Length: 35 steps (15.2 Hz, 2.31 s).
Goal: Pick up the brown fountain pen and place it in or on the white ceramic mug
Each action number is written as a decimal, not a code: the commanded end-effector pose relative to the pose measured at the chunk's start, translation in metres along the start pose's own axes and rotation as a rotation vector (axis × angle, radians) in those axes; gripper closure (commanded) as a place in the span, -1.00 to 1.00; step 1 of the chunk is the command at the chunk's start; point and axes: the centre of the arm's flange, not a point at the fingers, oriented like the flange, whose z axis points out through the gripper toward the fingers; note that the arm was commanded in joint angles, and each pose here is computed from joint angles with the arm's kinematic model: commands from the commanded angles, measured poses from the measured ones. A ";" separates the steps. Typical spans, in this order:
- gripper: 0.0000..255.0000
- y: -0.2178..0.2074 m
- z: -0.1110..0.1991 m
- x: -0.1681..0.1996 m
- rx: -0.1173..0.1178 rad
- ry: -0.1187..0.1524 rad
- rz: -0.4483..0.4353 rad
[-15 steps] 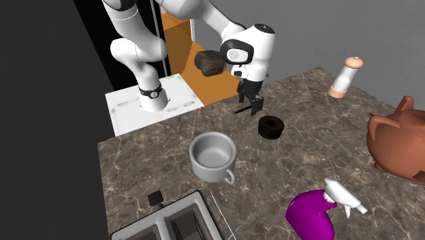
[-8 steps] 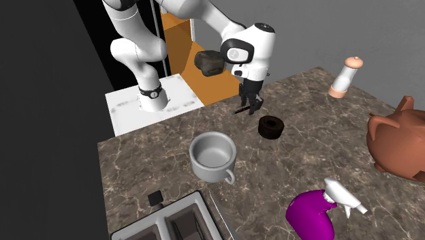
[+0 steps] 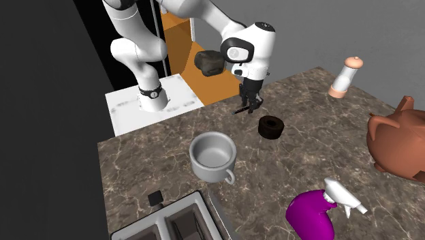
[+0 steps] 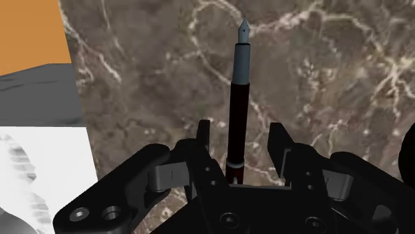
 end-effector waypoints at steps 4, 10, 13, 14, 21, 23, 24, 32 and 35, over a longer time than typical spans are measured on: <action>1.00 0.001 -0.020 0.002 -0.007 0.002 0.000; 1.00 0.001 -0.052 0.003 -0.007 0.002 0.000; 1.00 0.001 -0.068 0.004 -0.007 0.002 0.000; 1.00 0.001 -0.073 0.004 -0.007 0.002 0.000; 1.00 0.001 -0.110 0.006 -0.007 0.002 0.000; 1.00 0.001 -0.121 0.006 -0.007 0.002 0.000; 1.00 0.001 -0.126 0.006 -0.007 0.002 0.000; 1.00 0.001 -0.166 0.008 -0.007 0.002 0.000; 1.00 -0.023 -0.165 0.039 -0.007 0.002 0.000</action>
